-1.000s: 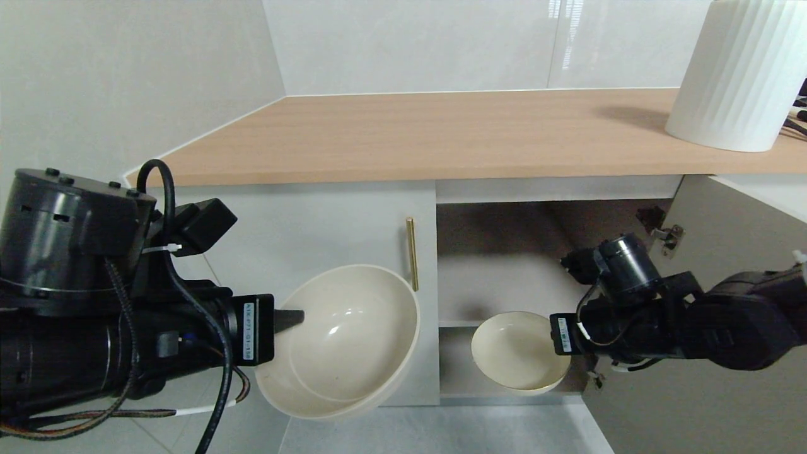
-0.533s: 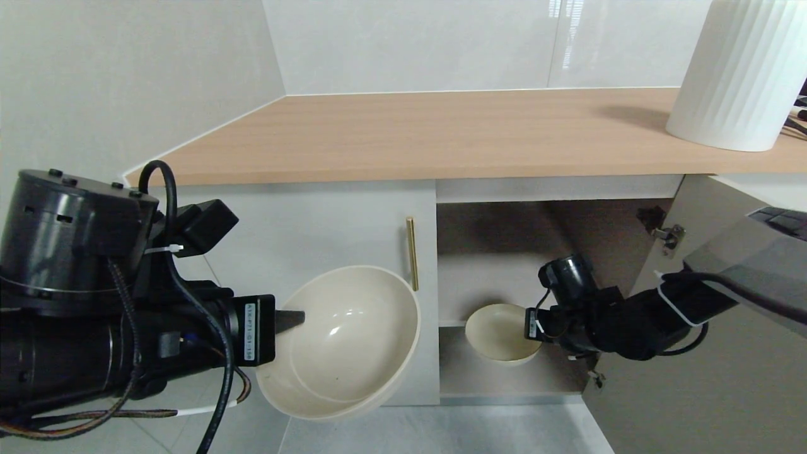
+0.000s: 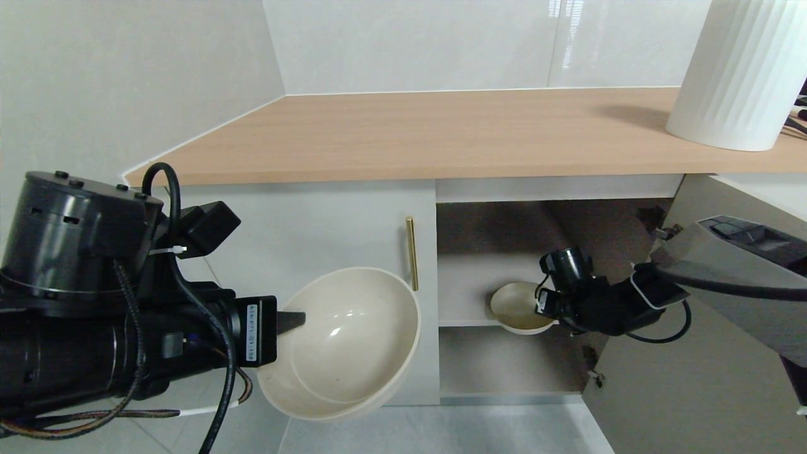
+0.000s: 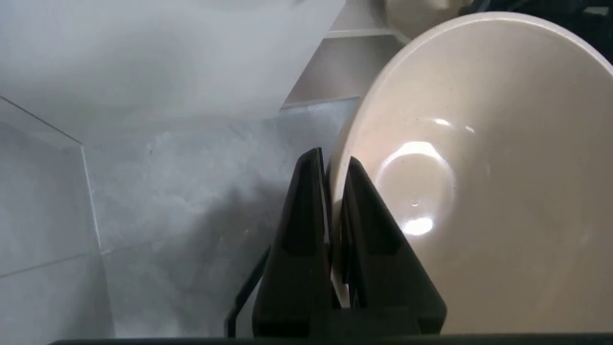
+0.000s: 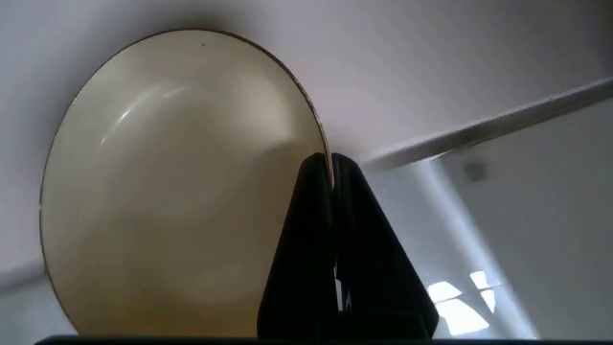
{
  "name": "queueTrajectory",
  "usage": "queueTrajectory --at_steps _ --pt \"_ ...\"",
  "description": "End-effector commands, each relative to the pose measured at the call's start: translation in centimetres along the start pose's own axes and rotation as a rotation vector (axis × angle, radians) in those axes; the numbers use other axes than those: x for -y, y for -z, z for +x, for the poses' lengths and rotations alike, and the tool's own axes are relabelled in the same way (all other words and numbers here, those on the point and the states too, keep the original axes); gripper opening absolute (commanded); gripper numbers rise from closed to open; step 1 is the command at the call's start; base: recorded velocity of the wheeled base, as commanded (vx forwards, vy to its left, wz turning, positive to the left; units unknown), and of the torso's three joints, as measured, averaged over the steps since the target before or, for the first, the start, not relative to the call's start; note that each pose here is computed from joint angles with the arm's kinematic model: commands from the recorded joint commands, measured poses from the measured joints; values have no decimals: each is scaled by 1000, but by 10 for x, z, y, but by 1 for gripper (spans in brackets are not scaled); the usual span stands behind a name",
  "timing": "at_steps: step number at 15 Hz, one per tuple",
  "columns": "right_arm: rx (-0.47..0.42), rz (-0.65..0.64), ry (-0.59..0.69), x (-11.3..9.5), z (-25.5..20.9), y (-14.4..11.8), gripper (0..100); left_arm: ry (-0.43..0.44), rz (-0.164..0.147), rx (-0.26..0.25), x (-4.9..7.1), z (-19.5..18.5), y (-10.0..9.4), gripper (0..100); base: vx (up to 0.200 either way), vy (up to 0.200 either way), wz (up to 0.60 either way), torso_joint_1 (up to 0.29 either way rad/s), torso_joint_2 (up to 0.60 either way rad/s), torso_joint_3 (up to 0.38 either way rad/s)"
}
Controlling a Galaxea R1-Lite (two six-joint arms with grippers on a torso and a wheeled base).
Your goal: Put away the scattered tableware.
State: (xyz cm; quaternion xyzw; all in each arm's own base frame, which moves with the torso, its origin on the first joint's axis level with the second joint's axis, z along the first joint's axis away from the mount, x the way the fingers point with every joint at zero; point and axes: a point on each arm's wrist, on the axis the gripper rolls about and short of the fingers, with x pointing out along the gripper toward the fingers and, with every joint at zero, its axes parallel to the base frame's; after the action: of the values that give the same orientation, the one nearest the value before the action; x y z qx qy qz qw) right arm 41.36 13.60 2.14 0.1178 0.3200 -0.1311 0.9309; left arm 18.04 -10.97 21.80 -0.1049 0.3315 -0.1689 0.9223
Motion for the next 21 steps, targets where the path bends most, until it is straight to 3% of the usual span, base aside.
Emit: queueTrajectory --at_steps 1,8,21 --pt "1 7 24 1 12 4 0 -1 0 -2 0 1 0 0 0 0 0 0 0 0" --pt "82 85 65 -7 27 -7 0 0 -1 -2 0 0 0 0 0 0 0 0 0 0" --pt "111 103 53 -14 34 -13 0 2 1 -3 1 1 0 0 0 0 0 0 0 0"
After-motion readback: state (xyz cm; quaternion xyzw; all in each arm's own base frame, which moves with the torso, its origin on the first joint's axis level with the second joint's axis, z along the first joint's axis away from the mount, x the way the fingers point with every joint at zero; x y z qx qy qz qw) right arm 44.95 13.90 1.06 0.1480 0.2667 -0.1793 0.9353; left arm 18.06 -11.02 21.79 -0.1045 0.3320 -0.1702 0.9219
